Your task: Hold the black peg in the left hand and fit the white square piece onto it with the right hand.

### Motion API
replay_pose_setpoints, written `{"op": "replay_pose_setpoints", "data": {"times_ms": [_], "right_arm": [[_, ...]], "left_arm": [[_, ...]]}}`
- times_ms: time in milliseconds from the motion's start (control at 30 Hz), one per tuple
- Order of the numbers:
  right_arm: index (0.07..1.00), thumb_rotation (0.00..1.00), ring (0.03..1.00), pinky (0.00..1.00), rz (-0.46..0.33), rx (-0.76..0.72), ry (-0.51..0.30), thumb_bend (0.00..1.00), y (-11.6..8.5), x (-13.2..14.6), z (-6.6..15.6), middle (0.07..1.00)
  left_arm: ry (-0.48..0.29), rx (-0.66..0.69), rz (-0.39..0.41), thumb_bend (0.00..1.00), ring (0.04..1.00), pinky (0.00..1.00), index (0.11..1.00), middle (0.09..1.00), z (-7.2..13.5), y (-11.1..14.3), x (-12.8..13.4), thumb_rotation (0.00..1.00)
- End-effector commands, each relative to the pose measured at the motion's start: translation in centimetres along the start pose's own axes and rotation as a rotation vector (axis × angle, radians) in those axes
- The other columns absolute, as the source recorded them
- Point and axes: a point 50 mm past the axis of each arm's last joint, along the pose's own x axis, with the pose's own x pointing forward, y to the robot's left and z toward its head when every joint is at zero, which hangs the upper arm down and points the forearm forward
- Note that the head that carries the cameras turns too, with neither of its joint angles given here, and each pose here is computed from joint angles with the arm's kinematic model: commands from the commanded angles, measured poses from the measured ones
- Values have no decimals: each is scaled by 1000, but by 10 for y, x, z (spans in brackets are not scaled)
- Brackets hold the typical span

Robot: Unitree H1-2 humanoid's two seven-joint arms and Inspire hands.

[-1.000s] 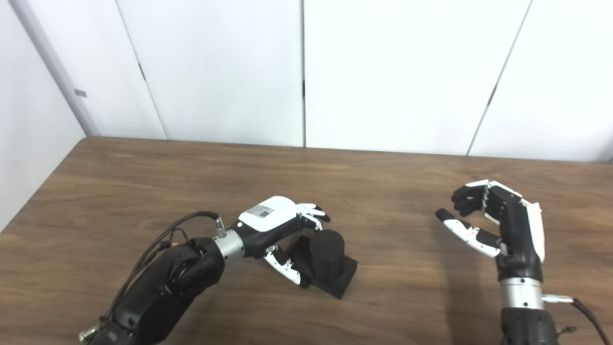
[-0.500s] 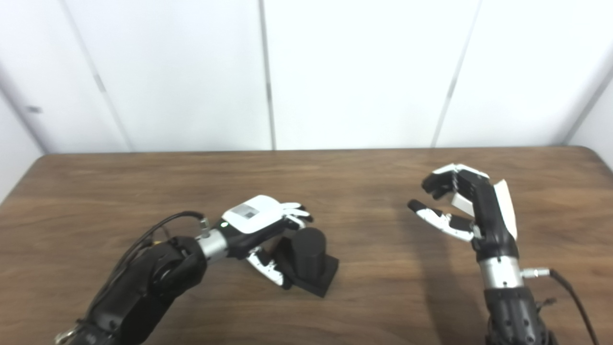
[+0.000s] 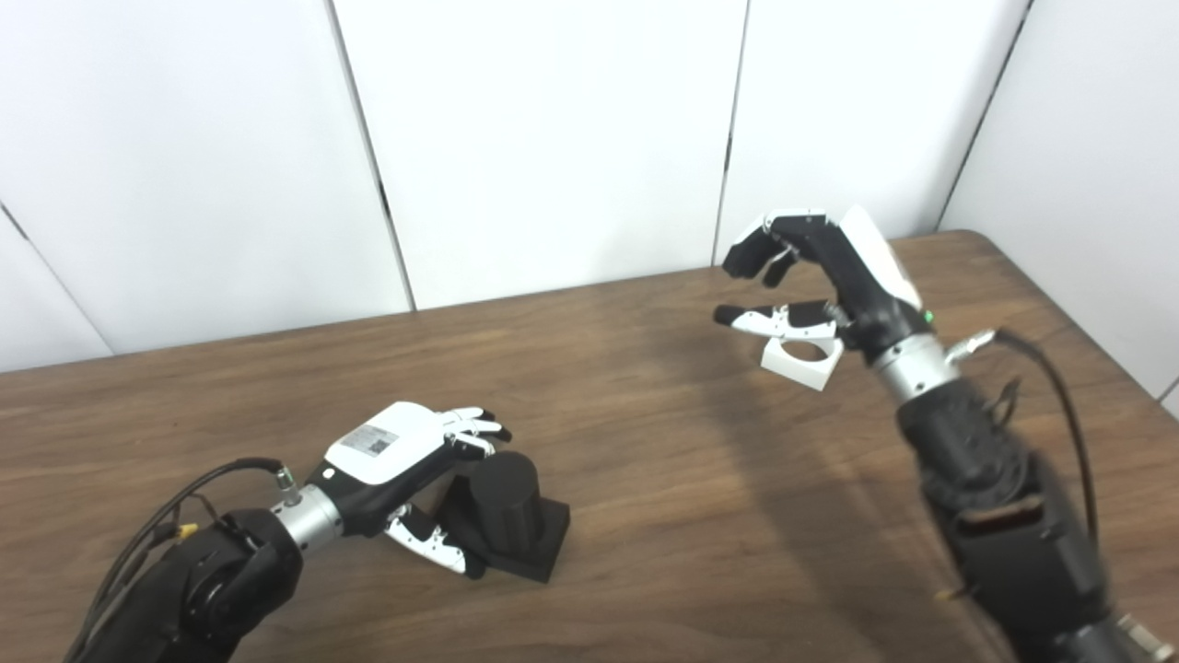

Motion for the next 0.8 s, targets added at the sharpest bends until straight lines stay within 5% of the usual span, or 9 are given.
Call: {"op": "replay_pose_setpoints", "data": {"times_ms": [0, 133, 233, 300, 500, 600, 767], "right_arm": [[497, 144, 648, 528, -30, -102, -35, 505, -29, 19, 11, 719], [497, 142, 660, 514, 17, -195, 22, 510, -42, 33, -1, 742], [698, 187, 700, 525, 73, -279, 75, 645, -50, 44, -14, 783], [750, 217, 718, 543, 104, -297, 103, 674, -53, 49, -22, 797], [806, 336, 785, 628, 182, -314, 168, 666, -61, 60, -36, 833], [850, 441, 833, 649, 252, -352, 216, 739, -65, 66, -41, 882], [873, 465, 873, 697, 298, -321, 275, 781, -67, 68, -47, 907]], "left_arm": [[58, 36, -169, 525, 908, 798, 488, 858, -12, -37, -19, 67], [57, 38, -167, 525, 904, 787, 488, 857, -14, -36, -23, 65], [60, 35, -173, 524, 904, 788, 488, 856, -16, -36, -25, 63], [66, 30, -180, 524, 903, 788, 489, 857, -16, -36, -27, 63], [54, 25, -164, 524, 884, 771, 488, 842, -17, -39, -28, 61], [53, 26, -165, 524, 883, 766, 488, 839, -16, -38, -29, 61], [54, 25, -162, 524, 884, 767, 488, 838, -16, -37, -30, 60]]}}
